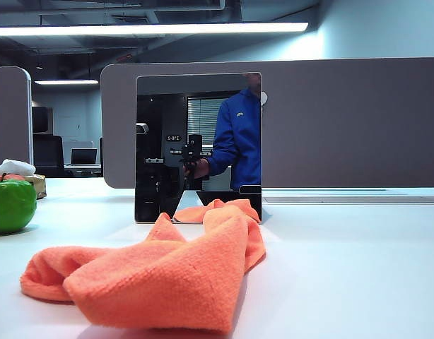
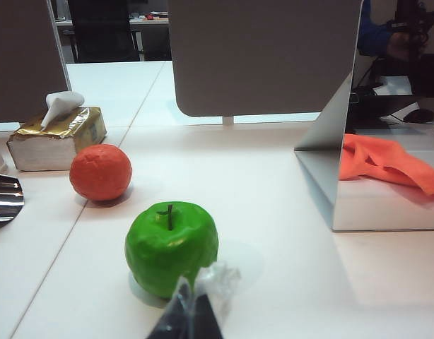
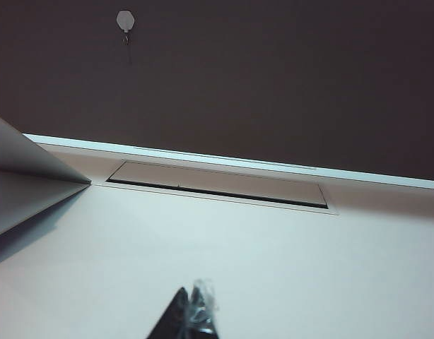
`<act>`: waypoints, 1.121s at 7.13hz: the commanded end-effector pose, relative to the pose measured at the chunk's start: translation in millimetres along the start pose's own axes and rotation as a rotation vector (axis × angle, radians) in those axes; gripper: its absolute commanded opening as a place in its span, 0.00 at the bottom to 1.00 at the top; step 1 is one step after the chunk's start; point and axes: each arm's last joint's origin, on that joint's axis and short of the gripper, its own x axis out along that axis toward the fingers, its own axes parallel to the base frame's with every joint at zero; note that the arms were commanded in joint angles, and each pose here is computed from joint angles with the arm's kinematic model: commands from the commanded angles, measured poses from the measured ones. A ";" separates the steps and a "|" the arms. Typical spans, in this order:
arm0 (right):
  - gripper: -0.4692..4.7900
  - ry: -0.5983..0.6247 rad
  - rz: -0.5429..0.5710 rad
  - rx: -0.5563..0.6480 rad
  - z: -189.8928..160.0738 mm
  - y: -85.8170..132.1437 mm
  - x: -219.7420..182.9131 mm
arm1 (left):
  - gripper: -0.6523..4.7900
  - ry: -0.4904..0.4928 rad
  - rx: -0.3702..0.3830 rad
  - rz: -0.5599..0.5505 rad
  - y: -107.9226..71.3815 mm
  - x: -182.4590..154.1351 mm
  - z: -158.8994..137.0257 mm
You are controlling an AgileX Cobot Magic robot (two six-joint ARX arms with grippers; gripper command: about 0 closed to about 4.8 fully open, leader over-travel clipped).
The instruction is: Pick up the cloth from the table and use it to cover the mirror.
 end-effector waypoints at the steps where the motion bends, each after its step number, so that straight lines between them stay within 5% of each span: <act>1: 0.09 -0.006 -0.002 0.001 0.3 -0.1 0.0 | 0.11 -0.006 -0.049 -0.007 -0.2 -0.1 1.1; 4: 0.09 -0.015 0.003 0.001 1.4 0.0 -0.1 | 0.11 -0.009 -0.049 -0.008 -0.2 -0.1 1.3; 5: 0.09 -0.010 0.071 -0.001 15.3 1.0 -2.8 | 0.11 -0.039 -0.047 -0.154 -4.2 -1.4 7.8; 6: 0.09 0.105 0.168 -0.015 48.2 1.6 -15.5 | 0.11 0.115 -0.130 -0.308 -7.2 -14.6 28.7; 8: 0.09 0.196 0.314 0.015 68.3 4.2 -20.7 | 0.11 0.161 -0.222 -0.462 -11.0 -20.5 36.6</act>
